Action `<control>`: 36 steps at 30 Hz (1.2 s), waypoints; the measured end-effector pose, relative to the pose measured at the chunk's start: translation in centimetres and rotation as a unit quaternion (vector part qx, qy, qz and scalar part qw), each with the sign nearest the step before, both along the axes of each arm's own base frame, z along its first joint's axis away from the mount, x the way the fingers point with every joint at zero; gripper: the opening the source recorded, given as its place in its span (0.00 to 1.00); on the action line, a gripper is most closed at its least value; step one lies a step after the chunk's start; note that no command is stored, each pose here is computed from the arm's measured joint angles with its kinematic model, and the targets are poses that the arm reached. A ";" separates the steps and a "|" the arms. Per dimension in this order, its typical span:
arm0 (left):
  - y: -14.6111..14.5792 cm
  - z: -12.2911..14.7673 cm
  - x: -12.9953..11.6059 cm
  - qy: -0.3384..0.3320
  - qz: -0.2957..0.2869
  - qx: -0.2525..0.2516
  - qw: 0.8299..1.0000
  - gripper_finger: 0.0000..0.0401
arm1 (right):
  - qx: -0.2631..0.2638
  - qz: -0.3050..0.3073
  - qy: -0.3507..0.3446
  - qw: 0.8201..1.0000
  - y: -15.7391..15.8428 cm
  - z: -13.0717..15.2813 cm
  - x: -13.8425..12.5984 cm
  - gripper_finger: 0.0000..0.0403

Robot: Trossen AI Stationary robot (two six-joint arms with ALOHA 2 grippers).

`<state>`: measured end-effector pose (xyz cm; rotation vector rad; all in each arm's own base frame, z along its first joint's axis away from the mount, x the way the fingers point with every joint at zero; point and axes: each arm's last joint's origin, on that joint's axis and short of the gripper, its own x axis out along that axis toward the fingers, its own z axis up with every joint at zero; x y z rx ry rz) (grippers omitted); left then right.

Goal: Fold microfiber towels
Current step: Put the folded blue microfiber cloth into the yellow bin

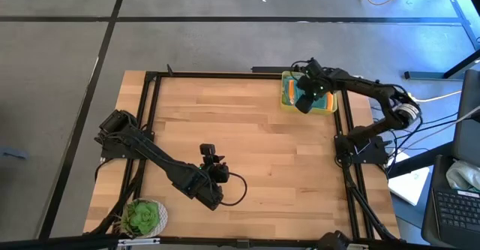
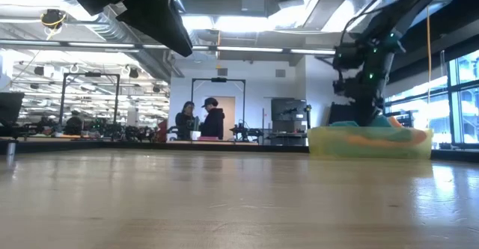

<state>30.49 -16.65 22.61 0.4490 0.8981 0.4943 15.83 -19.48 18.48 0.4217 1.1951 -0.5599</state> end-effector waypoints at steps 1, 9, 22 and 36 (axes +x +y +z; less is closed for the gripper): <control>0.0 0.0 0.0 0.000 0.000 0.000 1.000 0.27 | 0.005 0.003 0.005 1.000 -0.2 -0.4 0.1 0.28; 0.4 0.0 0.2 0.002 0.004 0.002 1.000 0.27 | 0.011 0.021 0.018 1.000 -0.9 -1.9 0.7 0.25; 0.4 0.0 0.2 0.006 0.000 0.004 1.000 0.27 | -0.158 -0.023 0.022 0.987 -1.2 4.7 -0.3 0.25; 0.3 0.0 0.2 0.002 0.002 0.005 1.000 0.27 | -0.176 -0.127 0.115 0.969 -2.2 2.3 -2.7 0.25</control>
